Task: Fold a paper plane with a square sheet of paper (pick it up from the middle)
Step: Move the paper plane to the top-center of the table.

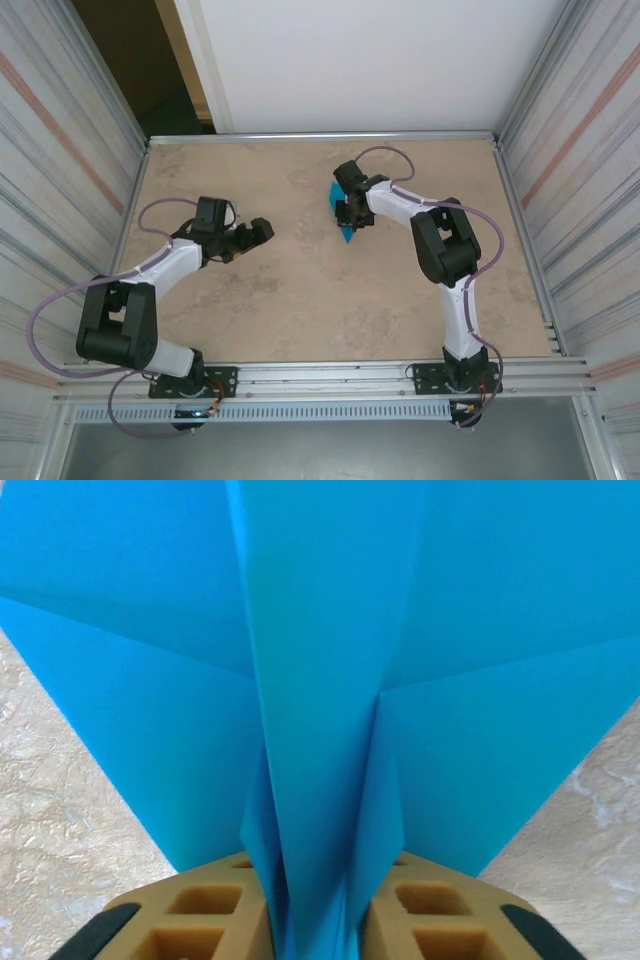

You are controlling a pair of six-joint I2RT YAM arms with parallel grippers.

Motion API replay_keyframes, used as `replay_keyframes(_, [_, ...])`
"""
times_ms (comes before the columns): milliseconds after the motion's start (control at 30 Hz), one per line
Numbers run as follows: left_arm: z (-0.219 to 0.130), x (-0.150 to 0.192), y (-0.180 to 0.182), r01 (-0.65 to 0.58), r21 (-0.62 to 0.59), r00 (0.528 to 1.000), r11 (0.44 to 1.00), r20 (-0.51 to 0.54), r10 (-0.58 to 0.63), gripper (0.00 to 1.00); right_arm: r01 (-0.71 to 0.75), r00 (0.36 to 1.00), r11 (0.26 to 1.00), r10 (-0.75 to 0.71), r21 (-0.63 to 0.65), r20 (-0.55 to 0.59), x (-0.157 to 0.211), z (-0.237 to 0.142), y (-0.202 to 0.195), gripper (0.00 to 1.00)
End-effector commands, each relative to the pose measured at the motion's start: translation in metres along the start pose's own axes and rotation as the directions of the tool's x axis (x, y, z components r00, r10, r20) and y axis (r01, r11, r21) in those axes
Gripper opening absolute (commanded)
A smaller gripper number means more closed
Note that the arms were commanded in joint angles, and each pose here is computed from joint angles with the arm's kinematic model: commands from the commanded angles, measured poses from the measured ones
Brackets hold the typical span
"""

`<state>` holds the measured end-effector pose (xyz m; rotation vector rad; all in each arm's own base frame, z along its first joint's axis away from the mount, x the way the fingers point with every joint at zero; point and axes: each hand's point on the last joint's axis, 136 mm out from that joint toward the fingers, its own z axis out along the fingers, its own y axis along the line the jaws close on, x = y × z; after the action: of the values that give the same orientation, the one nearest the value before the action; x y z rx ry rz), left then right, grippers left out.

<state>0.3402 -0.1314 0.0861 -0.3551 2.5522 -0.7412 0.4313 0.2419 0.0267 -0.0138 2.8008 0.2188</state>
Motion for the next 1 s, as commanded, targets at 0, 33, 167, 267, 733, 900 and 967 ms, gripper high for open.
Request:
replay_keyframes(0, [0.0,-0.003,0.0,-0.006,-0.002,1.0,1.0,-0.001,0.006,0.99,0.024,0.999,1.0,-0.024,0.017,-0.025,0.002,0.006,-0.002,0.27])
replay_keyframes(33, [0.0,-0.003,0.0,-0.006,-0.001,1.0,1.0,-0.002,0.006,0.99,0.025,0.999,0.999,-0.025,0.02,-0.028,0.003,0.008,-0.003,0.28])
replay_keyframes(167, [0.002,-0.003,0.0,-0.004,0.0,1.0,1.0,-0.007,0.004,0.99,0.031,0.999,0.998,-0.029,0.051,-0.042,0.007,0.014,-0.008,0.36])
replay_keyframes(267, [0.002,-0.002,0.001,-0.004,0.0,1.0,1.0,-0.01,0.004,0.99,0.04,0.998,0.996,-0.035,0.081,-0.055,0.011,0.019,-0.013,0.41])
replay_keyframes(733, [0.005,0.0,0.002,-0.002,0.001,1.0,1.0,-0.019,0.002,0.99,0.055,0.997,0.993,-0.05,0.103,-0.058,0.012,0.022,-0.015,0.37])
replay_keyframes(900, [0.005,0.0,0.001,-0.003,0.005,1.0,1.0,-0.02,0.003,0.99,0.051,0.999,0.995,-0.05,0.086,-0.007,-0.001,0.005,-0.009,0.37])
replay_keyframes(967, [0.005,0.0,0.001,-0.001,0.004,1.0,1.0,-0.022,0.001,0.99,0.049,0.999,0.995,-0.049,0.088,0.001,-0.003,0.004,-0.01,0.36])
